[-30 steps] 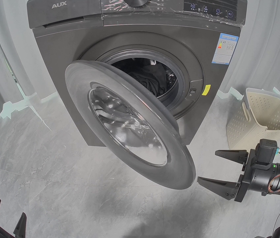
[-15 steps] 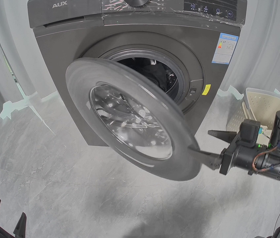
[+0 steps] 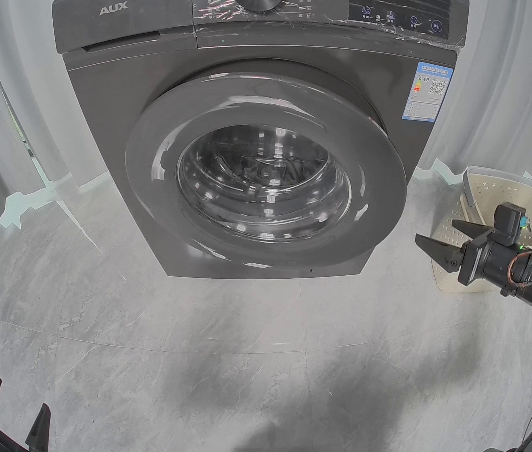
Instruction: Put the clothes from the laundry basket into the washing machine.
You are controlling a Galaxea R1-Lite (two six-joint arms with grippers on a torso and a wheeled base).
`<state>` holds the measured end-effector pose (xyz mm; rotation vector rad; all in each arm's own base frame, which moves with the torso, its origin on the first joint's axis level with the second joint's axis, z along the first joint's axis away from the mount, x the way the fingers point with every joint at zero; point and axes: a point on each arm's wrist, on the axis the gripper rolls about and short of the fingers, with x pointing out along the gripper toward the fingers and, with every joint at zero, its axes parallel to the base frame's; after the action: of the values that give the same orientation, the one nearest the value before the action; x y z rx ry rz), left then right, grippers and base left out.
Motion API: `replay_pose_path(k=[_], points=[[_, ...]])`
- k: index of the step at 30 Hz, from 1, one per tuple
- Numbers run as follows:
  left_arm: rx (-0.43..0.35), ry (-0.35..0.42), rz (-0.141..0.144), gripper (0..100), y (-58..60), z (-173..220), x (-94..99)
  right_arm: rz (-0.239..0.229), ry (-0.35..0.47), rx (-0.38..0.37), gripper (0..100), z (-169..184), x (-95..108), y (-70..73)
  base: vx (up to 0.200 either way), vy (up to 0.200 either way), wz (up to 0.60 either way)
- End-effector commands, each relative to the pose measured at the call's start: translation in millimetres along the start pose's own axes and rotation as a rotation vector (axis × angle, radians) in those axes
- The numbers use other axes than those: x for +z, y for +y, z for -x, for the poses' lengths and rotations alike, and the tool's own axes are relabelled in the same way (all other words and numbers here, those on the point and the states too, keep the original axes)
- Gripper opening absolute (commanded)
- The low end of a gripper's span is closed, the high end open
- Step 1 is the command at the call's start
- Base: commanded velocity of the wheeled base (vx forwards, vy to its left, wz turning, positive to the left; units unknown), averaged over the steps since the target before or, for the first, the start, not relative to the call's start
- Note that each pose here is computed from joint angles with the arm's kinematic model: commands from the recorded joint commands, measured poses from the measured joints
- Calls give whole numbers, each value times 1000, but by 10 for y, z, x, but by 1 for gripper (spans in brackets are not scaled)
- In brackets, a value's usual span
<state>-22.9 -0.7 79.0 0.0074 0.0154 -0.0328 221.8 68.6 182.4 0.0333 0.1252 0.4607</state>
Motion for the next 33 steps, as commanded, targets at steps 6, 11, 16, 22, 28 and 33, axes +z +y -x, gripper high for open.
replay_pose_path(k=[6,11,16,22,28,33], points=[[2,0,6,100,1,1,-36,3,24,207,100,139,-114,477,200,0,0],[5,0,15,100,1,1,-36,4,-17,210,100,38,-65,486,200,0,0],[5,0,14,100,1,1,-36,-9,-59,238,100,-16,-21,548,200,0,0],[5,-3,12,100,1,2,-31,-6,-72,271,100,-62,20,626,200,0,0],[5,-2,12,100,1,1,-35,-6,-74,300,100,-152,42,711,100,0,0],[5,-2,12,100,1,1,-35,0,-139,271,100,-218,146,716,0,0,0]])
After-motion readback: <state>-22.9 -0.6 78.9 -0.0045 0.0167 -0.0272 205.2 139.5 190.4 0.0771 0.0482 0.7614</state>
